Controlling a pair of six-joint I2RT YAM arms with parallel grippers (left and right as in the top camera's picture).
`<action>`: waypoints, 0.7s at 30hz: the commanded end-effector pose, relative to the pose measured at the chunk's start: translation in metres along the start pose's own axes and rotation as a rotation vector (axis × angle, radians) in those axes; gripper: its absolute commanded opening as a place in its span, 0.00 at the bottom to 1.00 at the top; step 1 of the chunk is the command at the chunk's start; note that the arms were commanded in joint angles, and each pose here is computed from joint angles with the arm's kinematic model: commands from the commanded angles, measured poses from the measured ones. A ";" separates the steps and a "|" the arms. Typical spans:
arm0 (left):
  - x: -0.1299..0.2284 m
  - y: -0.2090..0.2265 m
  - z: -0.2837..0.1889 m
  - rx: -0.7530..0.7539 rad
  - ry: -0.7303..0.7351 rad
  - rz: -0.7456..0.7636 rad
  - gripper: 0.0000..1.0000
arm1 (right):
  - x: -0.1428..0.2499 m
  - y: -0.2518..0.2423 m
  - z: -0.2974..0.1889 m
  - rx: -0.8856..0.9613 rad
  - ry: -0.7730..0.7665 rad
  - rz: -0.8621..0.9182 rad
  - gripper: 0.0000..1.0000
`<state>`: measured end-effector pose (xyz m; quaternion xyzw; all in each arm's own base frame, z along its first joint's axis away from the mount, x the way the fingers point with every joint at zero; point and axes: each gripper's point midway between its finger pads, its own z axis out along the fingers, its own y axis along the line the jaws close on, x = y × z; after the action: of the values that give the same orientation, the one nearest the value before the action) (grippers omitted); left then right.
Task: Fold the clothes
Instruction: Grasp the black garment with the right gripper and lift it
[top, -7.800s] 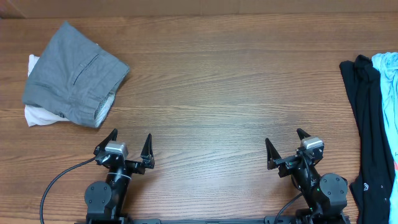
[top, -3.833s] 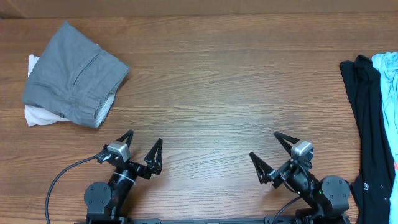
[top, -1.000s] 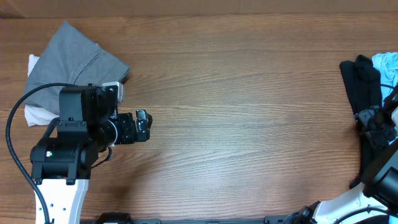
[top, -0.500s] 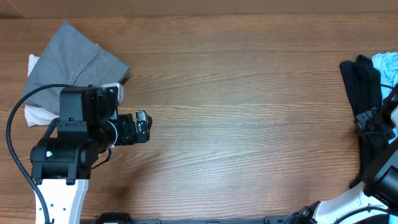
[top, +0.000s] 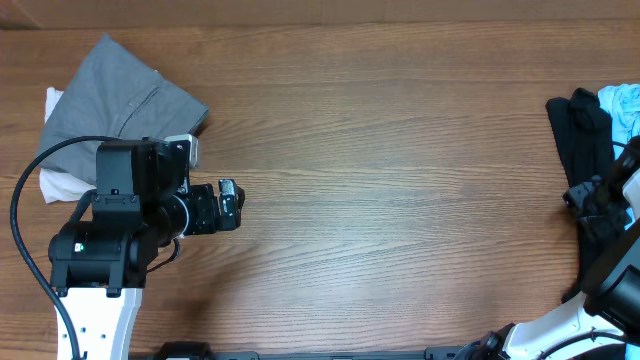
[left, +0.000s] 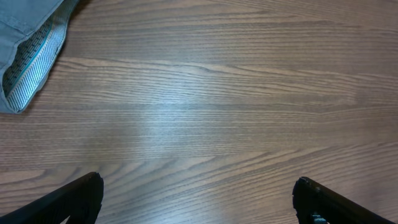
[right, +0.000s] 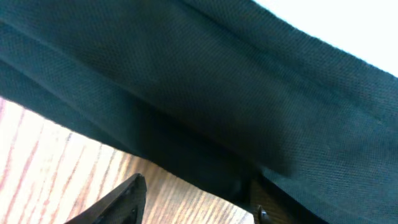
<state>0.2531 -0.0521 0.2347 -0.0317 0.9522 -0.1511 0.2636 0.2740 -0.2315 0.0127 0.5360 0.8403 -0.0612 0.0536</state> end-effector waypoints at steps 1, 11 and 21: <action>-0.007 -0.003 -0.005 0.001 -0.019 0.034 1.00 | -0.005 -0.008 -0.002 0.048 -0.037 0.001 0.49; -0.005 -0.003 -0.005 0.001 -0.015 0.032 1.00 | -0.014 0.011 -0.023 -0.048 -0.028 -0.013 0.04; -0.006 -0.003 -0.005 0.000 -0.015 0.032 1.00 | -0.025 0.100 -0.159 -0.629 -0.058 -0.160 0.04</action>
<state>0.2517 -0.0520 0.2339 -0.0322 0.9531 -0.1509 0.2604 0.3319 -0.2133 0.0895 0.4913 0.8582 0.0731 0.1297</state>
